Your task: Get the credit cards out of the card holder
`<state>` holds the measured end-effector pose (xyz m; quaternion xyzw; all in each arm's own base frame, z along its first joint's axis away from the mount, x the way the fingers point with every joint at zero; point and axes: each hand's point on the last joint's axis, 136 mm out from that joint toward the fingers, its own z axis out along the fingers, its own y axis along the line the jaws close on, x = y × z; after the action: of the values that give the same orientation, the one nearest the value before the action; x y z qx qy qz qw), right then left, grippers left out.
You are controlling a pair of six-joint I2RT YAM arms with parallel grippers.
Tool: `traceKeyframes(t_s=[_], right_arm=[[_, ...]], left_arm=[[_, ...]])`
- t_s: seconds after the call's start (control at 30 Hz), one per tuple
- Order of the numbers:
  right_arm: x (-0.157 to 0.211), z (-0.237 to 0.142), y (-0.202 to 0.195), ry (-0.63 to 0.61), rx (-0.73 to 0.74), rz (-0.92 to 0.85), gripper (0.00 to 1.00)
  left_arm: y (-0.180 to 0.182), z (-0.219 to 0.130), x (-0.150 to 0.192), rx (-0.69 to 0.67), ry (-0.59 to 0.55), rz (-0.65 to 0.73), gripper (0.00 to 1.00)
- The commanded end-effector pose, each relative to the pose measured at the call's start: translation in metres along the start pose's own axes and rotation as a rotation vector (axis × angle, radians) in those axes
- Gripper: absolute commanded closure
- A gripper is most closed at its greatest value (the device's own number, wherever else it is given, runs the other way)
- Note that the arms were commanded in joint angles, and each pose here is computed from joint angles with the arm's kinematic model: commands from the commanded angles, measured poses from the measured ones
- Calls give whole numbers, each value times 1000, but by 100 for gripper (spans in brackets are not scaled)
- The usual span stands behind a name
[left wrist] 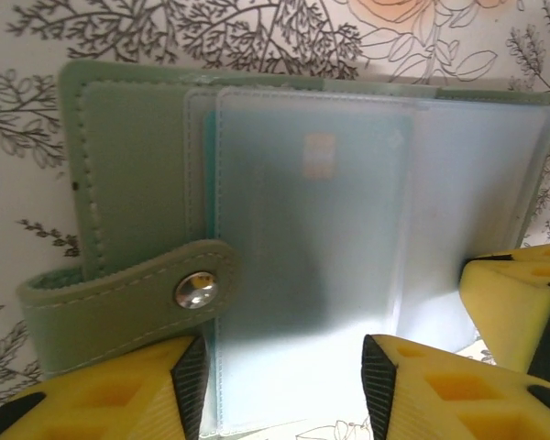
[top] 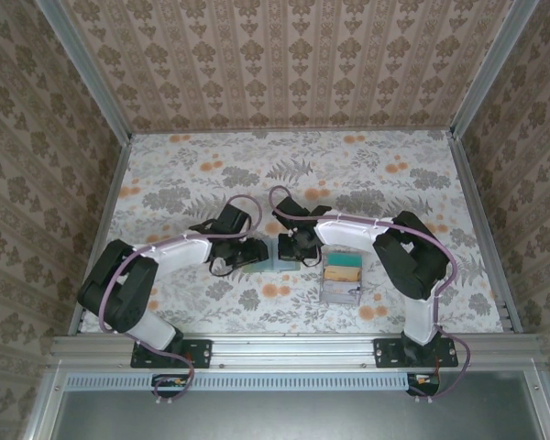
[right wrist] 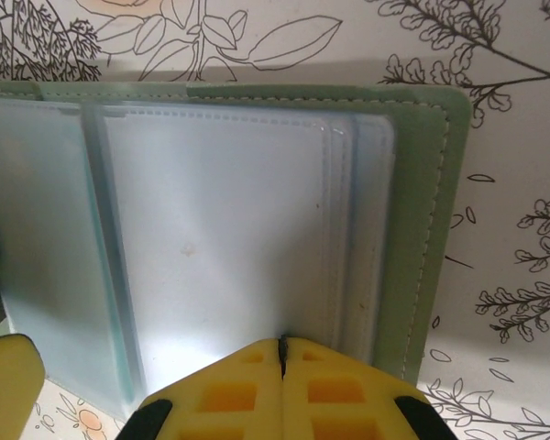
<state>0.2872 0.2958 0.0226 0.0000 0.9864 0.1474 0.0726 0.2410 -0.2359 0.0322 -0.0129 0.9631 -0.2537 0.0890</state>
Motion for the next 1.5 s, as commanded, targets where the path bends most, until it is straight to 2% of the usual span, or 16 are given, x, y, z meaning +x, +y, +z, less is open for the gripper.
traceKeyframes(t_s=[0.0, 0.37, 0.53, 0.6, 0.97, 1.17, 1.47], right_arm=[[11, 15, -10, 56, 34, 32, 100], [12, 15, -12, 56, 31, 29, 100], [9, 12, -14, 45, 29, 35, 100], [6, 8, -16, 31, 31, 44, 100], [-31, -51, -33, -144, -24, 111, 97], [-41, -70, -31, -193, -63, 100, 97], [-44, -69, -19, -196, -138, 86, 91]], left_arm=[[-17, 3, -2, 54, 7, 21, 47], [-40, -8, -12, 128, -31, 40, 43], [-45, -10, -12, 129, -32, 51, 33], [-49, -12, -13, 138, -38, 57, 34], [-88, -6, -18, 220, -34, 104, 52], [-105, -1, -12, 281, -4, 132, 54], [-78, -21, -13, 236, -72, 89, 57]])
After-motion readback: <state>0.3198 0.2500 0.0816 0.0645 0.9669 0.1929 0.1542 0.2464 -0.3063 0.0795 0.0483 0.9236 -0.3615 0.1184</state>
